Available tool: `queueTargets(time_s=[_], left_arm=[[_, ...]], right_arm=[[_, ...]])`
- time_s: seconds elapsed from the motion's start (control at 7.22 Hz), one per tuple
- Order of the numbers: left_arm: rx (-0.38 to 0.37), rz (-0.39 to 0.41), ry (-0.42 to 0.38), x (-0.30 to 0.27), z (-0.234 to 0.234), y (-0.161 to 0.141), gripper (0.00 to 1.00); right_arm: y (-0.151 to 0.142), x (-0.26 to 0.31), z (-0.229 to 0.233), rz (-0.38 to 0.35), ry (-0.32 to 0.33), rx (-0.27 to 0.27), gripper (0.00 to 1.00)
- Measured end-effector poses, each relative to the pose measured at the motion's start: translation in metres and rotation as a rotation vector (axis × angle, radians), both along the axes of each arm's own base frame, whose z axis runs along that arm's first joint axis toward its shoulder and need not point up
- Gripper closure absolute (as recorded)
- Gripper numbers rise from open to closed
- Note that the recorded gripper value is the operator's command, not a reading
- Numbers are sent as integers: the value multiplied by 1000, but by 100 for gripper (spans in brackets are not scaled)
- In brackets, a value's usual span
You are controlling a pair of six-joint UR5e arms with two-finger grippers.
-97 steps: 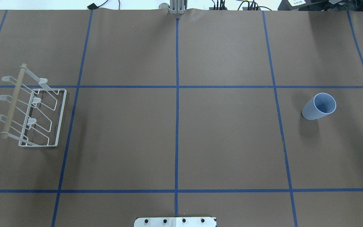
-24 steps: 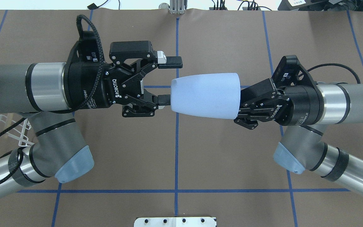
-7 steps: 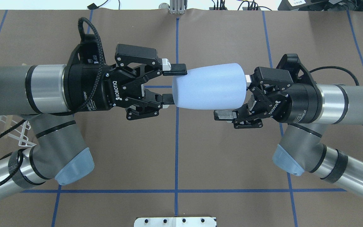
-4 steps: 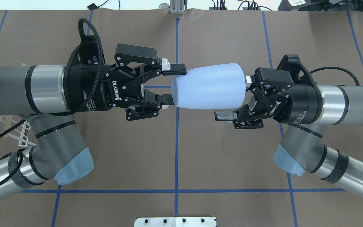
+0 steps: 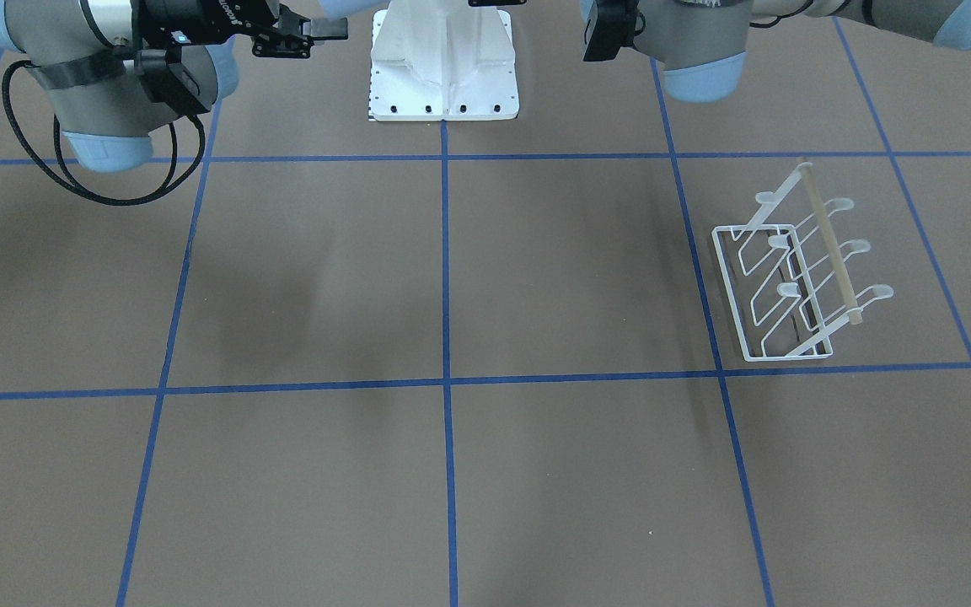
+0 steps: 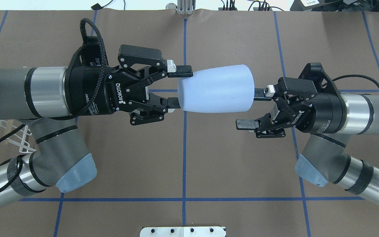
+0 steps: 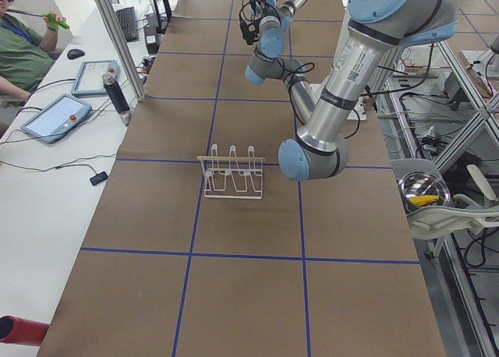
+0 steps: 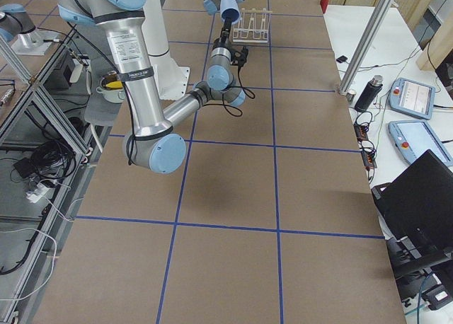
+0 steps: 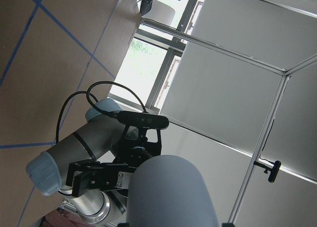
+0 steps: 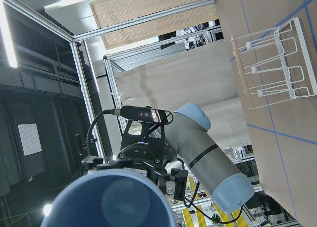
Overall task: Hang cup on cup holder
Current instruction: 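Open the right gripper and pull it back from the cup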
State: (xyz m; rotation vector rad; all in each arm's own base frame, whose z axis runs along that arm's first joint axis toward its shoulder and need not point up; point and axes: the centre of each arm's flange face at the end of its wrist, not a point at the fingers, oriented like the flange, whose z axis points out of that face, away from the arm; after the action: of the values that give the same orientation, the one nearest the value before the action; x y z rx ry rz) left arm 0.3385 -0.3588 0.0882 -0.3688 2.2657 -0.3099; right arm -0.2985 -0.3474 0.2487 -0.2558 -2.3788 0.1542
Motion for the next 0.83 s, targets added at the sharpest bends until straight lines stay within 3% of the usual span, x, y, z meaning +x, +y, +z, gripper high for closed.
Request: queueTargets(time_s=[0.42,0.83], left_arm=[[-3,-16,-15,-2,4,-5,100],[-37,-86,-144,-18,12,-38,100]], right_arm=[[-14,40,46,73,50,-28,0],[-55,98,79,190,189,-5,0]])
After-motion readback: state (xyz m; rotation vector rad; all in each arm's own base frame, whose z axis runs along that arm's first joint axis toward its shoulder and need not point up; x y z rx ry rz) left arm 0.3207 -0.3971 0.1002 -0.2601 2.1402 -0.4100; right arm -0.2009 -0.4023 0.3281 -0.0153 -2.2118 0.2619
